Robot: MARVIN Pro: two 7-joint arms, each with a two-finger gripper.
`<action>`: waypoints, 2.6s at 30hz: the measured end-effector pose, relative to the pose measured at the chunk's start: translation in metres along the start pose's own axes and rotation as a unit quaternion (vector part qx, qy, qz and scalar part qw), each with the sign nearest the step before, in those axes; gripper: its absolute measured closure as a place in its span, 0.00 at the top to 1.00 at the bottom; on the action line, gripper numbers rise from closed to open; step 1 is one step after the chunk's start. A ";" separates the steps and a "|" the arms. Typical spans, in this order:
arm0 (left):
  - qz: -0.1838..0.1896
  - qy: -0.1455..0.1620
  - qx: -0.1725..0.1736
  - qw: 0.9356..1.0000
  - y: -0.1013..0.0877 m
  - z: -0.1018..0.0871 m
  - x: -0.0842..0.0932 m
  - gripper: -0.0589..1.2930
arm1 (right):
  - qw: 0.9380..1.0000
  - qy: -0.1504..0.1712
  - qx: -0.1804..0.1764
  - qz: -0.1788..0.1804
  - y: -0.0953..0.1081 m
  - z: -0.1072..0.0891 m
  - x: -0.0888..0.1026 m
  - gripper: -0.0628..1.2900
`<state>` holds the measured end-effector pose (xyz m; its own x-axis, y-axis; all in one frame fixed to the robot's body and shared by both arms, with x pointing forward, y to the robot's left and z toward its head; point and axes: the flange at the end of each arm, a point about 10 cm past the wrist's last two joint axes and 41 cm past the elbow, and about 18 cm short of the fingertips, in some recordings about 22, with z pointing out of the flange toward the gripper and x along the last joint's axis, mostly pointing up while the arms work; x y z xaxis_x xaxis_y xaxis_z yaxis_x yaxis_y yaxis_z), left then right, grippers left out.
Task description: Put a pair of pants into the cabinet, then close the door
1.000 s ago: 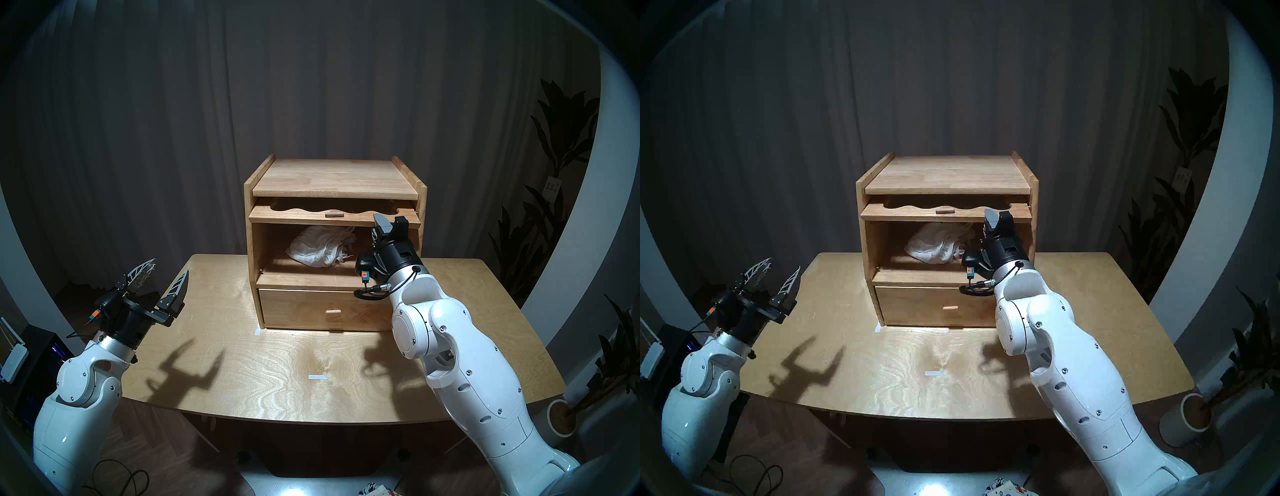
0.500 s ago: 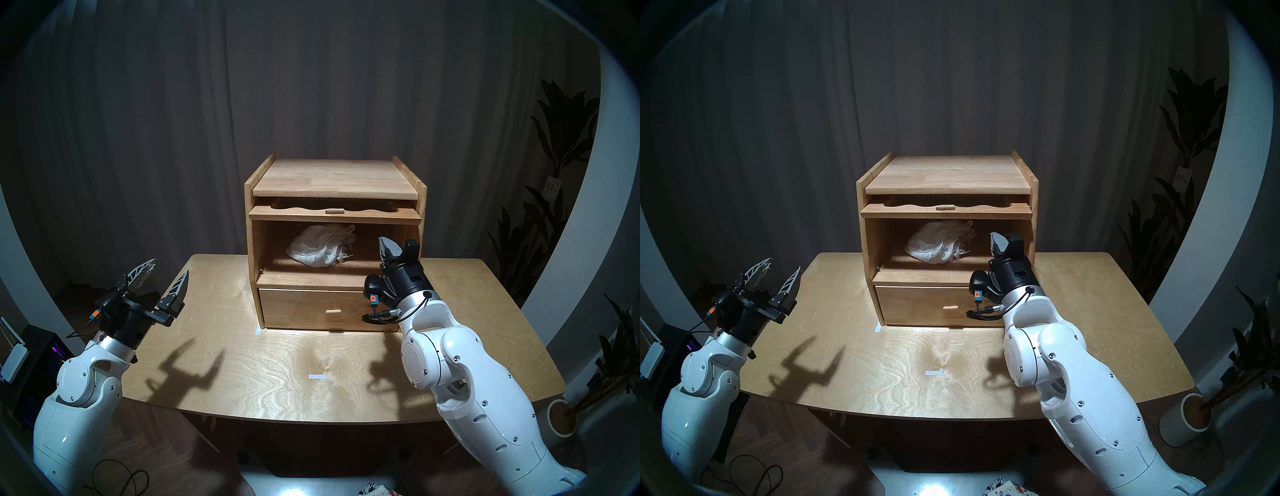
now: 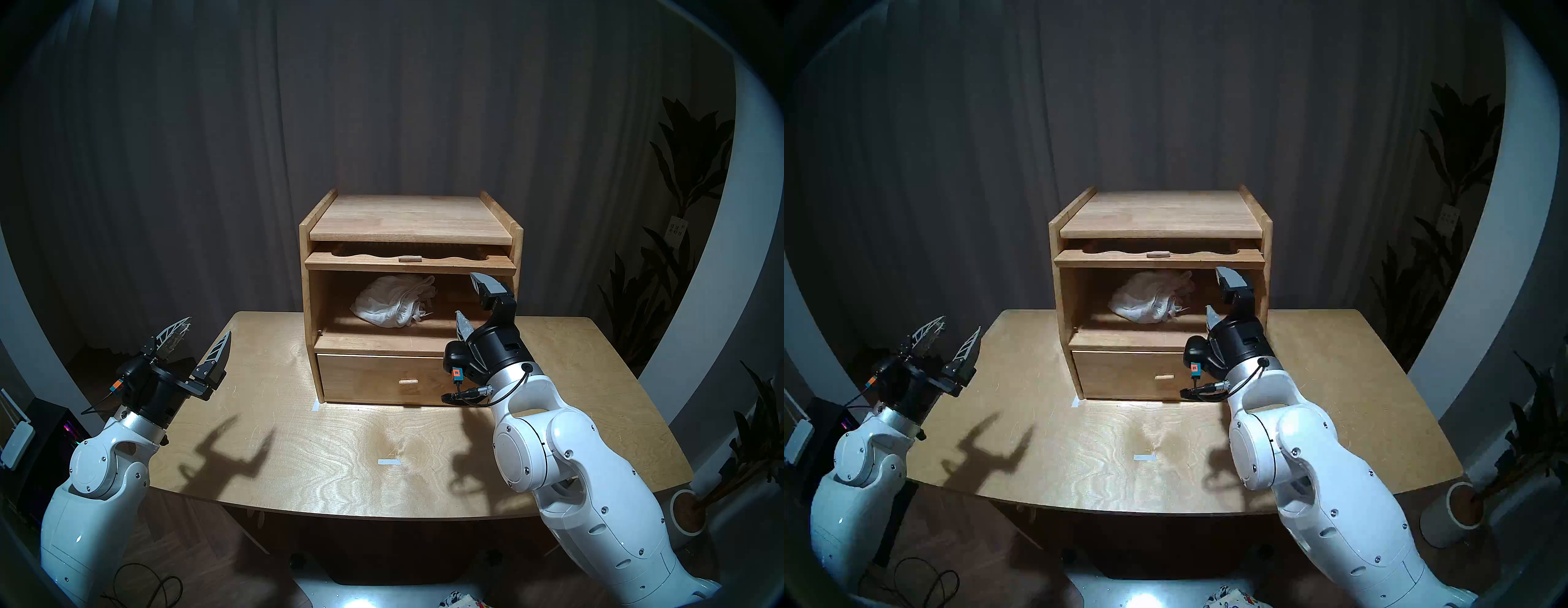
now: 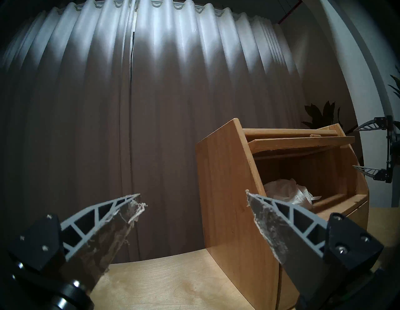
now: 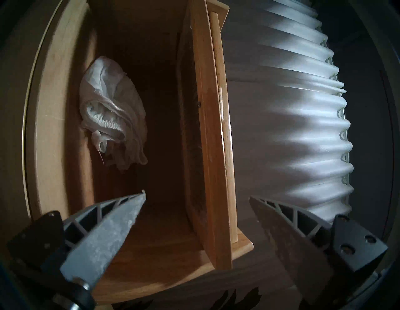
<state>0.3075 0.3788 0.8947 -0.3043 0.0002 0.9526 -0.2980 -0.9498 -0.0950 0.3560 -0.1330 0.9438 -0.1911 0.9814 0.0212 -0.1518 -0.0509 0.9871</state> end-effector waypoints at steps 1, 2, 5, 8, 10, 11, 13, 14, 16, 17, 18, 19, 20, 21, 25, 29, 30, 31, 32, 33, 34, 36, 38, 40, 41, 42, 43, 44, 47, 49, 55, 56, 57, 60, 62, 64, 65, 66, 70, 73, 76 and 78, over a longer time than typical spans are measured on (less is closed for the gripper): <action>0.000 0.000 0.000 1.000 0.000 0.000 0.000 0.97 | 1.000 0.000 0.000 -0.001 -0.001 0.002 -0.001 0.97; 0.000 0.000 0.000 1.000 0.000 0.000 0.000 0.97 | 1.000 -0.001 0.000 -0.003 -0.002 0.004 -0.001 0.97; 0.000 0.000 0.000 1.000 0.000 0.000 0.000 0.97 | 1.000 -0.006 -0.007 -0.003 0.000 0.015 -0.004 0.97; 0.000 0.000 0.000 1.000 0.000 0.000 0.000 0.97 | 1.000 -0.007 -0.020 0.008 0.007 0.026 0.000 0.97; 0.000 0.000 0.000 1.000 0.000 0.000 0.000 0.97 | 1.000 -0.004 -0.024 0.012 0.010 0.029 0.004 0.97; 0.000 0.000 0.000 1.000 0.000 0.000 0.000 0.97 | 0.999 0.003 -0.029 0.020 0.014 0.033 0.012 0.97; 0.000 0.000 0.000 1.000 0.000 0.000 0.000 0.97 | 0.999 0.008 -0.031 0.025 0.016 0.035 0.019 0.97; 0.000 0.000 0.000 1.000 0.000 0.000 0.000 0.97 | 0.999 0.014 -0.033 0.032 0.017 0.040 0.027 0.97; 0.000 0.000 0.000 1.000 0.000 0.000 0.000 0.97 | 0.999 0.014 -0.031 0.035 0.014 0.046 0.032 0.97; 0.000 0.000 0.000 1.000 0.000 0.000 0.000 0.97 | 0.999 0.014 -0.030 0.036 0.013 0.049 0.033 0.97; 0.000 0.000 0.000 1.000 0.000 0.000 0.000 0.97 | 0.999 0.013 -0.029 0.037 0.012 0.051 0.034 0.97; 0.000 0.000 0.000 1.000 0.000 0.000 0.000 0.97 | 0.999 0.012 -0.027 0.038 0.010 0.054 0.035 0.97; 0.000 0.000 0.000 1.000 0.000 0.000 0.000 0.97 | 0.999 0.010 -0.026 0.039 0.009 0.058 0.036 0.97; 0.000 0.000 0.000 1.000 0.000 0.000 0.000 0.97 | 0.999 0.008 -0.024 0.040 0.007 0.061 0.036 0.97; 0.000 0.000 0.000 1.000 0.000 0.000 0.000 0.97 | 0.999 -0.005 -0.017 0.043 -0.001 0.078 0.035 0.97; 0.000 0.000 0.000 1.000 0.000 0.000 0.000 0.97 | 0.998 -0.014 -0.031 0.043 0.004 0.095 0.033 0.31; 0.000 0.000 0.000 1.000 0.000 0.000 0.000 0.97 | 0.998 -0.015 -0.037 0.044 0.007 0.098 0.034 0.16; 0.000 0.000 0.000 1.000 0.000 0.000 0.000 0.97 | 0.998 -0.016 -0.035 0.043 0.006 0.101 0.033 0.13; 0.000 0.000 0.000 1.000 0.000 0.000 0.000 0.97 | 0.998 -0.017 -0.037 0.042 0.005 0.105 0.033 0.14; 0.000 0.000 0.000 1.000 0.000 0.000 0.000 0.97 | 0.998 -0.019 -0.039 0.043 0.004 0.107 0.033 0.14; 0.000 0.000 0.000 1.000 0.000 0.000 0.000 0.97 | 0.998 -0.019 -0.040 0.044 0.004 0.108 0.033 0.14; 0.000 0.000 0.000 1.000 0.000 0.000 0.000 0.97 | 0.998 -0.019 -0.041 0.046 0.004 0.108 0.033 0.14; 0.000 0.000 0.000 1.000 0.000 0.000 0.000 0.97 | 0.998 -0.017 -0.042 0.050 0.005 0.105 0.034 0.14; 0.000 0.000 0.000 1.000 0.000 0.000 0.000 0.97 | 0.997 -0.015 -0.043 0.055 0.005 0.100 0.035 0.14; 0.000 0.000 0.000 1.000 0.000 0.000 0.000 0.97 | 0.997 -0.014 -0.043 0.058 0.005 0.097 0.036 0.14; 0.000 0.000 0.000 1.000 0.000 0.000 0.000 0.97 | 0.997 -0.013 -0.044 0.059 0.004 0.095 0.037 0.14; 0.000 0.000 0.000 1.000 0.000 0.000 0.000 0.97 | 0.997 -0.012 -0.044 0.063 0.005 0.090 0.038 0.14; 0.000 0.000 0.000 1.000 0.000 0.000 0.000 0.97 | 0.997 -0.011 -0.044 0.064 0.005 0.087 0.038 0.14; 0.000 0.000 0.000 1.000 0.000 0.000 0.000 0.97 | 0.997 -0.008 -0.045 0.068 0.005 0.078 0.038 0.13; 0.000 0.000 0.000 1.000 0.000 0.000 0.000 0.97 | 0.997 -0.007 -0.045 0.069 0.005 0.074 0.038 0.13; 0.000 0.000 0.000 1.000 0.000 0.000 0.000 0.97 | 0.997 -0.011 -0.047 0.064 0.005 0.062 0.029 0.13; 0.000 0.000 0.000 1.000 0.000 0.000 0.000 0.97 | 0.997 -0.013 -0.048 0.061 0.005 0.060 0.026 0.13; 0.000 0.000 0.000 1.000 0.000 0.000 0.000 0.97 | 0.997 -0.014 -0.048 0.059 0.006 0.059 0.023 0.12; 0.000 0.000 0.000 1.000 0.000 0.000 0.000 0.97 | 0.997 -0.010 -0.046 0.060 0.007 0.054 0.020 0.12; 0.000 0.000 0.000 1.000 0.000 0.000 0.000 0.97 | 0.997 -0.007 -0.044 0.061 0.007 0.051 0.019 0.12; 0.000 0.000 0.000 1.000 0.000 0.000 0.000 0.97 | 0.997 -0.003 -0.042 0.061 0.007 0.046 0.019 0.12; 0.000 0.000 0.000 1.000 0.000 0.000 0.000 0.97 | 0.997 -0.002 -0.041 0.061 0.007 0.045 0.019 0.12; 0.000 0.000 0.000 1.000 0.000 0.000 0.000 0.97 | 0.997 -0.001 -0.041 0.060 0.007 0.043 0.019 0.12; 0.000 0.000 0.000 1.000 0.000 0.000 0.000 0.97 | 0.998 0.001 -0.040 0.058 0.007 0.040 0.019 0.12; 0.000 0.000 0.000 1.000 0.000 0.000 0.000 0.97 | 0.998 0.005 -0.039 0.057 0.007 0.036 0.021 0.12; 0.000 0.000 0.000 1.000 0.000 0.000 0.000 0.97 | 0.998 0.008 -0.039 0.058 0.007 0.033 0.023 0.11; 0.000 0.000 0.000 1.000 0.000 0.000 0.000 0.97 | 0.998 0.008 -0.040 0.056 0.007 0.030 0.024 0.11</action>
<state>0.3075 0.3788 0.8946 -0.3044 -0.0001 0.9525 -0.2975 -0.9500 -0.0952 0.3792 -0.1043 0.9562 -0.2274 0.9655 0.1272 -0.2057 -0.1753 0.9628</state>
